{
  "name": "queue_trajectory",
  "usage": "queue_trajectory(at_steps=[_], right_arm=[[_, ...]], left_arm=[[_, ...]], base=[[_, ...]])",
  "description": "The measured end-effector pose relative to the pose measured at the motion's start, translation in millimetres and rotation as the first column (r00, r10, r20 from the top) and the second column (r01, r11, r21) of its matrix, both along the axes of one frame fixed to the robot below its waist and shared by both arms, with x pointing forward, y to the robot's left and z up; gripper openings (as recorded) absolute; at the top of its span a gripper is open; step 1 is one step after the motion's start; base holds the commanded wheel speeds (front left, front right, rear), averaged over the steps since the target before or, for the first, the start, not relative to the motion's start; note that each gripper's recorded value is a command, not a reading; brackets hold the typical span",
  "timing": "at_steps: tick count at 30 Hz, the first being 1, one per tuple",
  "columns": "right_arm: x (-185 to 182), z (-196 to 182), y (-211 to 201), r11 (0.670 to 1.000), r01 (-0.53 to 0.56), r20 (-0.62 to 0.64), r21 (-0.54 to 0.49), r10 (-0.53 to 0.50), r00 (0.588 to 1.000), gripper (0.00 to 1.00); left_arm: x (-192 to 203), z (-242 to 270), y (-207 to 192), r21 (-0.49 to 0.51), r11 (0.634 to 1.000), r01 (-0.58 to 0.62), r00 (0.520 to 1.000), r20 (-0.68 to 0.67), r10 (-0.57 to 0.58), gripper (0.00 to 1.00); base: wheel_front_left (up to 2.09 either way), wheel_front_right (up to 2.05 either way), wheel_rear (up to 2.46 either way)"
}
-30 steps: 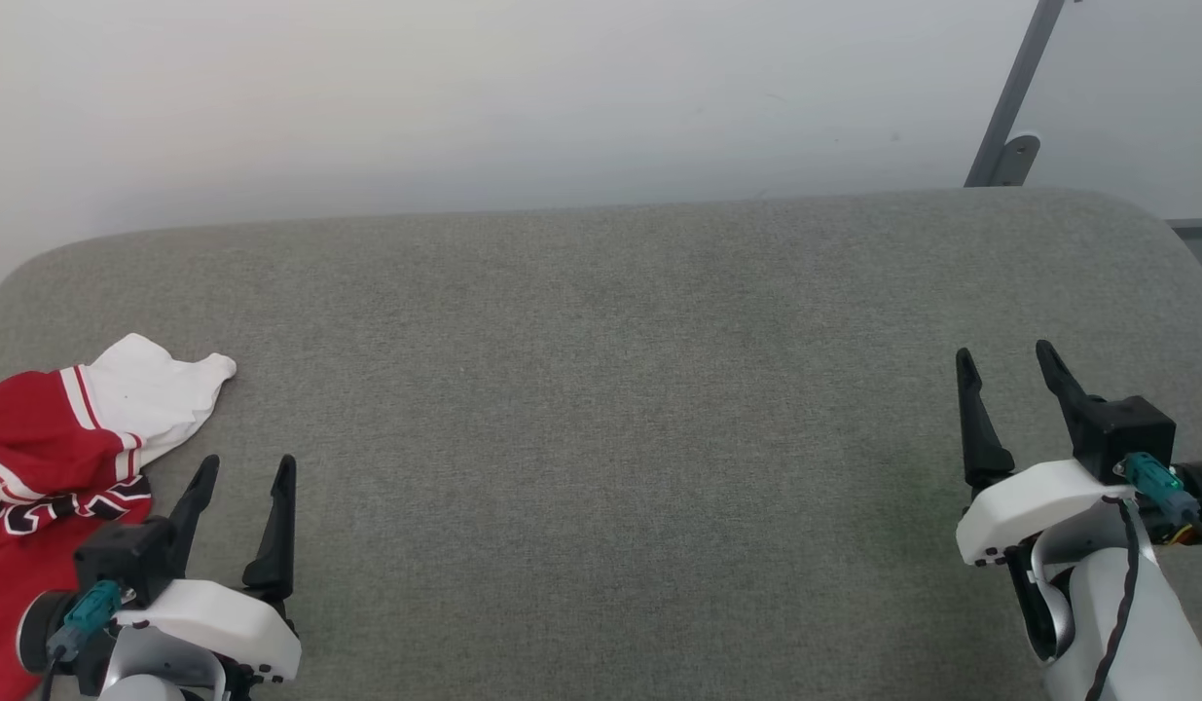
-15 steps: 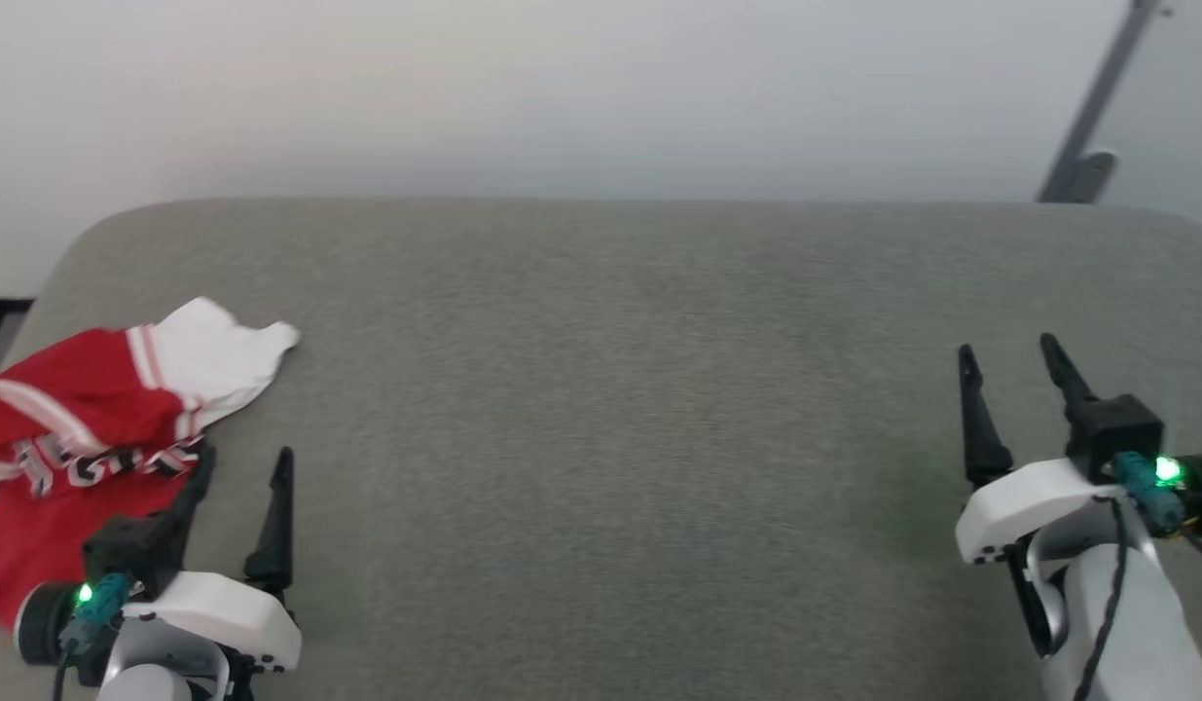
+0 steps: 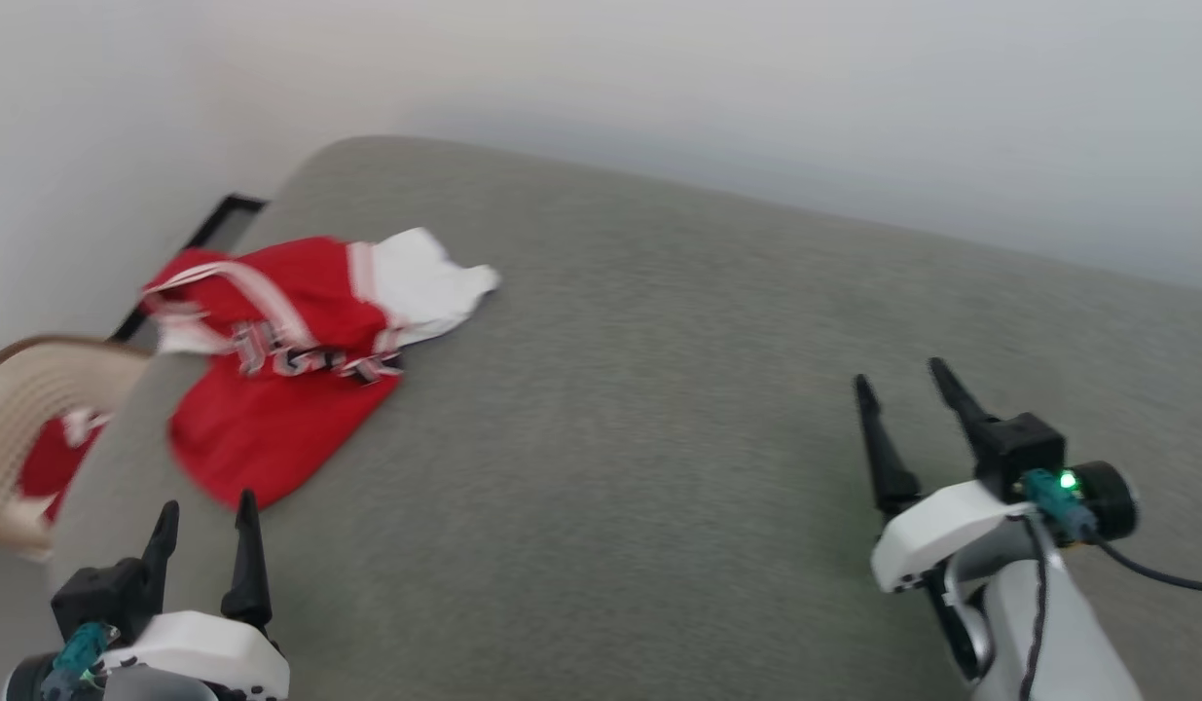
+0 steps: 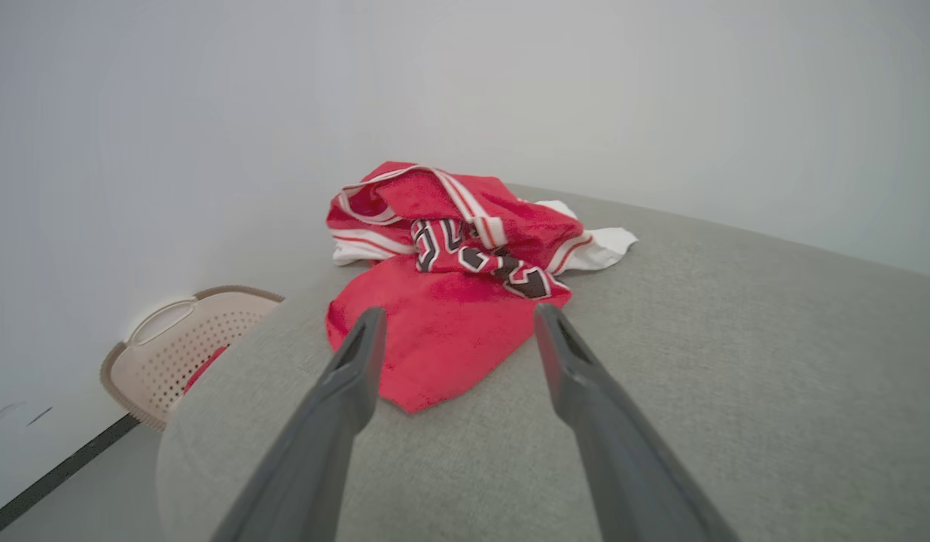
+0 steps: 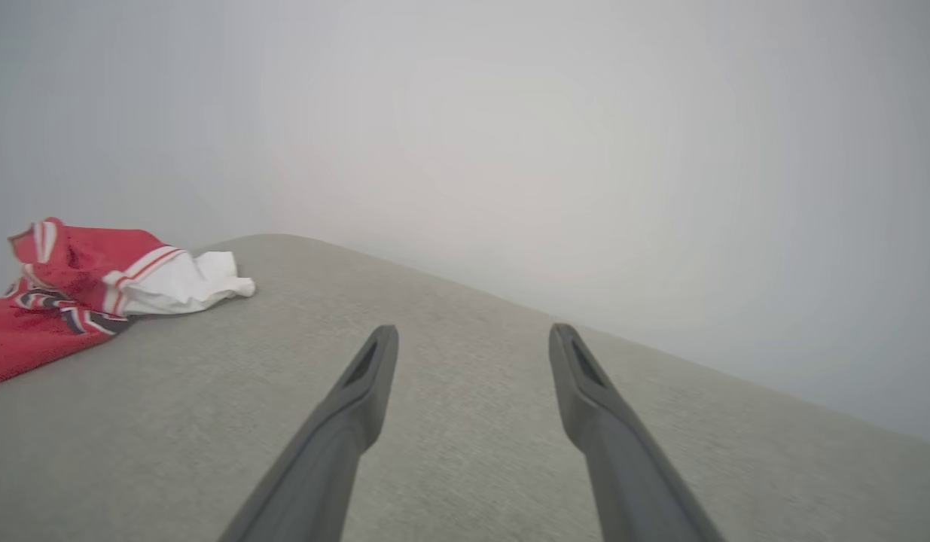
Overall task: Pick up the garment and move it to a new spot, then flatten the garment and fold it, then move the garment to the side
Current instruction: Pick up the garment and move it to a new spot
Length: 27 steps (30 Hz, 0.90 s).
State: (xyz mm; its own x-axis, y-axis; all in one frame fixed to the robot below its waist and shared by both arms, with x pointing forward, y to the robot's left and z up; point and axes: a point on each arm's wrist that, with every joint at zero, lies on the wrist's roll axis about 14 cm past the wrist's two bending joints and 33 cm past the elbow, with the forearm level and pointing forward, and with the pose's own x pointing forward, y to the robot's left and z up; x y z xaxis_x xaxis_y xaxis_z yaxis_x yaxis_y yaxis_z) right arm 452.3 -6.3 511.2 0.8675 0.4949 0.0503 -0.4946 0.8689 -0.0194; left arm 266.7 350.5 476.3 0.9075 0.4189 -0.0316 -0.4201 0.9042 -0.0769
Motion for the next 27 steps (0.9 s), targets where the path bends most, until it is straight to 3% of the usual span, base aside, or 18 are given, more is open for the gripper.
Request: queue_trajectory(at_steps=[5, 13, 21, 27], right_arm=[[-16, 1, 62, 0.985, -0.165, -0.025, 0.054, 0.167, 0.986, 1.0], [-50, -2, 126, 0.927, -0.366, -0.046, 0.08, 0.371, 0.928, 1.0], [-54, -10, 122, 0.929, -0.364, -0.068, 0.074, 0.369, 0.927, 1.0], [-40, -15, 98, 0.952, -0.301, -0.071, 0.06, 0.305, 0.95, 1.0]], left_arm=[[-43, -7, 20, -0.024, 0.991, -0.131, 0.991, -0.006, 0.131, 1.0], [-84, -11, 32, -0.049, 0.967, -0.25, 0.968, -0.001, 0.25, 1.0], [-72, -13, 19, -0.051, 0.979, -0.197, 0.98, -0.006, 0.197, 1.0], [-4, 23, 18, 0.037, 0.999, -0.013, 0.999, 0.039, 0.012, 1.0]], base=[[0.0, 0.0, 0.0], [0.0, 0.0, 0.0], [0.0, 0.0, 0.0], [0.0, 0.0, 0.0]])
